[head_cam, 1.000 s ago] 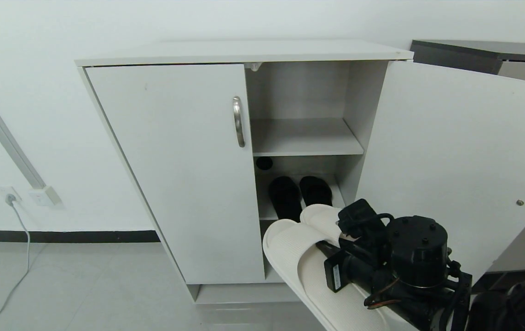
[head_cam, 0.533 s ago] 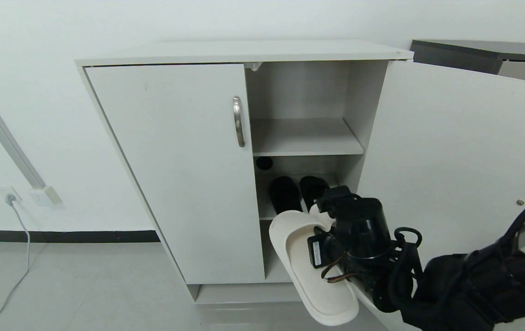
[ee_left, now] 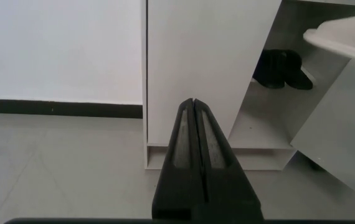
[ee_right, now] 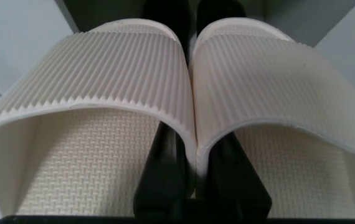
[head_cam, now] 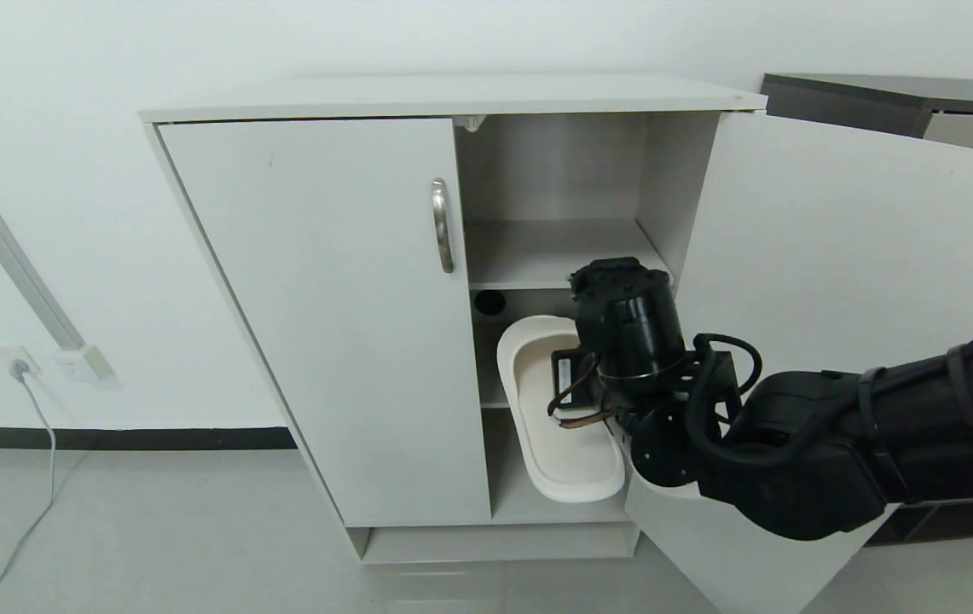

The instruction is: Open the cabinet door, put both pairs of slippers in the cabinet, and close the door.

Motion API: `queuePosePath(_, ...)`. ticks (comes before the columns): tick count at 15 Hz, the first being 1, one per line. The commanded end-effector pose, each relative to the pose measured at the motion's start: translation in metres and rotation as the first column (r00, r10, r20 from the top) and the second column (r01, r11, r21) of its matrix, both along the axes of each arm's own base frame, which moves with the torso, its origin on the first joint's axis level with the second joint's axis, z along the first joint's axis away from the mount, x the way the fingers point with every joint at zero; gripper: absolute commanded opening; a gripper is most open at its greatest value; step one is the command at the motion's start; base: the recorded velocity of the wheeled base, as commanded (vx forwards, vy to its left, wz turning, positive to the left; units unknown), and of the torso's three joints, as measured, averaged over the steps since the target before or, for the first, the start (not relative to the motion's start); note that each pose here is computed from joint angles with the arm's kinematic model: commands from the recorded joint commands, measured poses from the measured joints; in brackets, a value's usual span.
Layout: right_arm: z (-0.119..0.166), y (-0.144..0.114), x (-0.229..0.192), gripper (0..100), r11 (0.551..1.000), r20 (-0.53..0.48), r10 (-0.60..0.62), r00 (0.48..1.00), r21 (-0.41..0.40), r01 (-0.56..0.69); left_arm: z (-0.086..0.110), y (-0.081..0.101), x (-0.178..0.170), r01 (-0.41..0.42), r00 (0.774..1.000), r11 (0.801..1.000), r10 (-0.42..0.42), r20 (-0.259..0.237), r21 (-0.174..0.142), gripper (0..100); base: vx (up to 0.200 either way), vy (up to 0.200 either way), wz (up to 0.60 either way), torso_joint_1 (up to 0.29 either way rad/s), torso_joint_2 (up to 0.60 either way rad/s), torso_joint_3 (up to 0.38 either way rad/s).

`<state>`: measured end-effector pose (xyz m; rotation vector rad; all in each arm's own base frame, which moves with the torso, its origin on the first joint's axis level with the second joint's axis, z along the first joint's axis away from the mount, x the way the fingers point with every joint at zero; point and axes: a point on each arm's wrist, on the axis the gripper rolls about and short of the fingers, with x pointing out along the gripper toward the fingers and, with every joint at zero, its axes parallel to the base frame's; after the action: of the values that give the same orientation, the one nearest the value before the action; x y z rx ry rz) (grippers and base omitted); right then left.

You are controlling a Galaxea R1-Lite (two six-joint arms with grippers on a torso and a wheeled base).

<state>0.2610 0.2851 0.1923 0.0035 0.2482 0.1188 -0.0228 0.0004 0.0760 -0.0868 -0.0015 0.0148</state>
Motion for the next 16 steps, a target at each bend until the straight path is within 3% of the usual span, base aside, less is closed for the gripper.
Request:
queuePosePath(1,0.015,0.001,0.001,0,1.0,0.02,-0.008,1.0,0.01,0.007,0.0,0.0,0.0,0.0,1.0,1.0,0.0,0.001,-0.001,0,0.0,0.0,0.0,0.0,0.0,0.0)
queuePosePath(7,0.039,0.004,0.006,0,1.0,0.07,-0.005,0.998,-0.01,0.006,0.0,0.0,0.0,0.0,1.0,1.0,0.0,0.001,-0.001,0,0.0,0.0,0.0,0.0,0.0,0.0)
queuePosePath(14,0.037,0.0,0.014,0,1.0,0.067,-0.023,0.998,-0.019,0.025,0.0,0.0,0.0,0.001,1.0,1.0,-0.001,0.001,0.002,0,0.0,0.0,0.0,0.0,0.0,0.0)
queuePosePath(16,0.037,0.0,0.014,0,1.0,0.067,-0.023,0.998,-0.019,0.025,0.0,0.0,0.0,0.001,1.0,1.0,-0.001,0.001,0.004,0,0.2,0.0,0.0,0.0,0.0,0.0)
